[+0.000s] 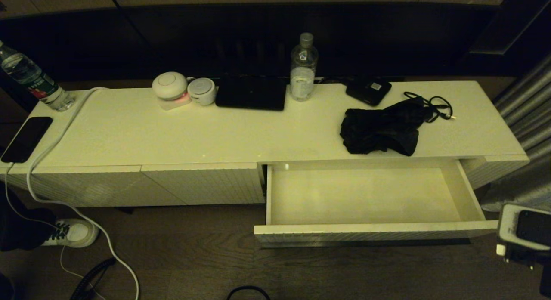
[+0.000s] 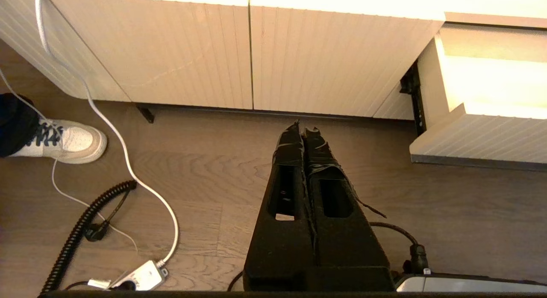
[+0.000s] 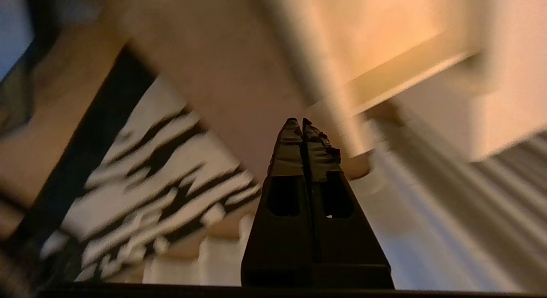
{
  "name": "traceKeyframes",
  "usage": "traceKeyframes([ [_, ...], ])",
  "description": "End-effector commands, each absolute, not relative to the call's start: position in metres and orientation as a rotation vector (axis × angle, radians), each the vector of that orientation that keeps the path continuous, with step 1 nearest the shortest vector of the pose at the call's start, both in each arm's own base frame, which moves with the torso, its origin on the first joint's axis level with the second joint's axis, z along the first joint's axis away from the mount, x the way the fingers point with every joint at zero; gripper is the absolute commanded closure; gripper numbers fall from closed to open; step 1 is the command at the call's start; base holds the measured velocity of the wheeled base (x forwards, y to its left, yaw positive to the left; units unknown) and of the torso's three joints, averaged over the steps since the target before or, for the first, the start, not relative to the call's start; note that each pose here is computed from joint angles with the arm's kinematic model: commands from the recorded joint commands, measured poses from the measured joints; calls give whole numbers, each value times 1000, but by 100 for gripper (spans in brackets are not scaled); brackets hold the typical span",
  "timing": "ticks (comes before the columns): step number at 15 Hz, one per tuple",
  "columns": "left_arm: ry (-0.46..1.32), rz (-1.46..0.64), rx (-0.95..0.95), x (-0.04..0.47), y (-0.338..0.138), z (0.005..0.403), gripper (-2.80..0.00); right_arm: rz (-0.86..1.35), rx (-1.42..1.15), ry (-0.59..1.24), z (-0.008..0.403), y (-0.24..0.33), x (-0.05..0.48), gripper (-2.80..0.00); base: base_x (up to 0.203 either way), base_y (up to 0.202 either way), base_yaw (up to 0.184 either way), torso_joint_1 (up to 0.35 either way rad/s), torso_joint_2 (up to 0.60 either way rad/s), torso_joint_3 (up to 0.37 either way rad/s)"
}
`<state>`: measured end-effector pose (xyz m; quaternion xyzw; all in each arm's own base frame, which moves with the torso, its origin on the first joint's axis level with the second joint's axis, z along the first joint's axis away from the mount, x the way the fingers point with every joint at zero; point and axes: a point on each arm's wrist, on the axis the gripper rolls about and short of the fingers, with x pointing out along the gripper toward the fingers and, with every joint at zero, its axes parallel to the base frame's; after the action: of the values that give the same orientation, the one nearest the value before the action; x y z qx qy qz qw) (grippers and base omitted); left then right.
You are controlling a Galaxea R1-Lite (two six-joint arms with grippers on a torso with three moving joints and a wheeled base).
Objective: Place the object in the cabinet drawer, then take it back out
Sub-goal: Close the drawer
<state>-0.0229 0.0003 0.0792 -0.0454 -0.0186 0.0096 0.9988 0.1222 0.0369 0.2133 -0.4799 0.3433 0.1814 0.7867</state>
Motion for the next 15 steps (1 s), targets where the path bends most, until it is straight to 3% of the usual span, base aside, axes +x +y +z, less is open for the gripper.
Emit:
traceKeyframes([
  [1,-39,20,-92,-23,0,79,0,426,-1051,809,191,33,110,0,0,0,0,0,0,0],
  [6,-39,20,-92,-23,0,79,0,501,-1045,888,142,34,111,0,0,0,0,0,0,0],
  [15,-39,20,-92,-23,0,79,0,474,-920,766,87,54,165,0,0,0,0,0,0,0],
])
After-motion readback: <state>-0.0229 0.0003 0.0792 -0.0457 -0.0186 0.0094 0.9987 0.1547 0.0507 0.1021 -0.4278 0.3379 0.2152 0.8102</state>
